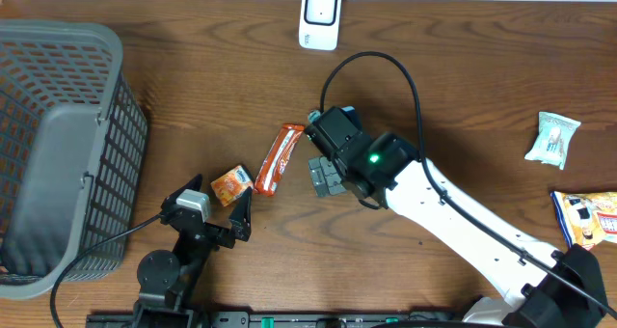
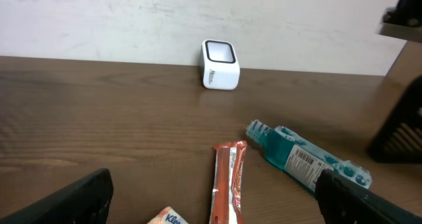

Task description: Scan the item barcode

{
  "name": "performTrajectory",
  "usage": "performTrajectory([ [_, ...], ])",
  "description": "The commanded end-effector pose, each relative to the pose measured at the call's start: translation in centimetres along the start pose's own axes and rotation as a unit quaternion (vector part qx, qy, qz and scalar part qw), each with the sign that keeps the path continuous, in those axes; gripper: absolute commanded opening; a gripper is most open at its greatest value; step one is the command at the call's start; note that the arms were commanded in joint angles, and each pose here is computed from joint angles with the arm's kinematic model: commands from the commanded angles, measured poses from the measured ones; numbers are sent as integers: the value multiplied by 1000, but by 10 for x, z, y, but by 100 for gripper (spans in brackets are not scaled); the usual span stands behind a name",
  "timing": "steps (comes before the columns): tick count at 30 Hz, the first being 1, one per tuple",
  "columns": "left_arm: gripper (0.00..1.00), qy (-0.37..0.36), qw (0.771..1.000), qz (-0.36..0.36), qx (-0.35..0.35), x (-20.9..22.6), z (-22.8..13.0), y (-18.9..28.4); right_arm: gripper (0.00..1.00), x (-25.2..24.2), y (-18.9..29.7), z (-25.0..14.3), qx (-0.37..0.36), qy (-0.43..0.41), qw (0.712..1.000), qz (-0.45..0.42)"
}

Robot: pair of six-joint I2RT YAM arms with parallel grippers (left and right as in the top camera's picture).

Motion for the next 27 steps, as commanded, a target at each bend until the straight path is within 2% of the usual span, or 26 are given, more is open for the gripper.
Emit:
performTrajectory([
  [1, 98, 2, 1000, 1, 23, 2, -15, -1, 99, -5, -10, 9, -29, 7, 999, -15],
  [5, 98, 2, 1000, 1, 23, 2, -15, -1, 96, -8, -44, -1, -27, -1, 999, -20],
  [8, 98, 2, 1000, 1, 23, 2, -15, -1, 87, -11, -69, -10, -18, -1, 999, -26],
  [12, 98, 2, 1000, 1, 23, 2, -15, -1, 92, -11, -82, -8, -19, 23, 999, -28],
  [17, 98, 2, 1000, 1, 23, 2, -15, -1, 92, -20, -104, -1, -22, 7, 999, -35],
  [19, 98, 2, 1000, 1, 23, 2, -15, -1, 84, -27, -112, 0, -18, 0, 999, -40],
  [21, 98, 2, 1000, 1, 23, 2, -15, -1, 70, -33, -123, -6, 0, -8, 999, -41],
  [25, 98, 2, 1000, 1, 23, 2, -15, -1, 61, -31, -139, -19, 38, -6, 999, -7],
  [27, 98, 2, 1000, 1, 23, 2, -15, -1, 48, -28, -143, -24, 52, 4, 999, 7],
])
Point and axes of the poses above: each gripper's point midway between its finger pads, its own y axis back along the fingers, its own x axis along the line the jaws close on, z = x × y, the point moved 2 cm from there along y, back along the fingers
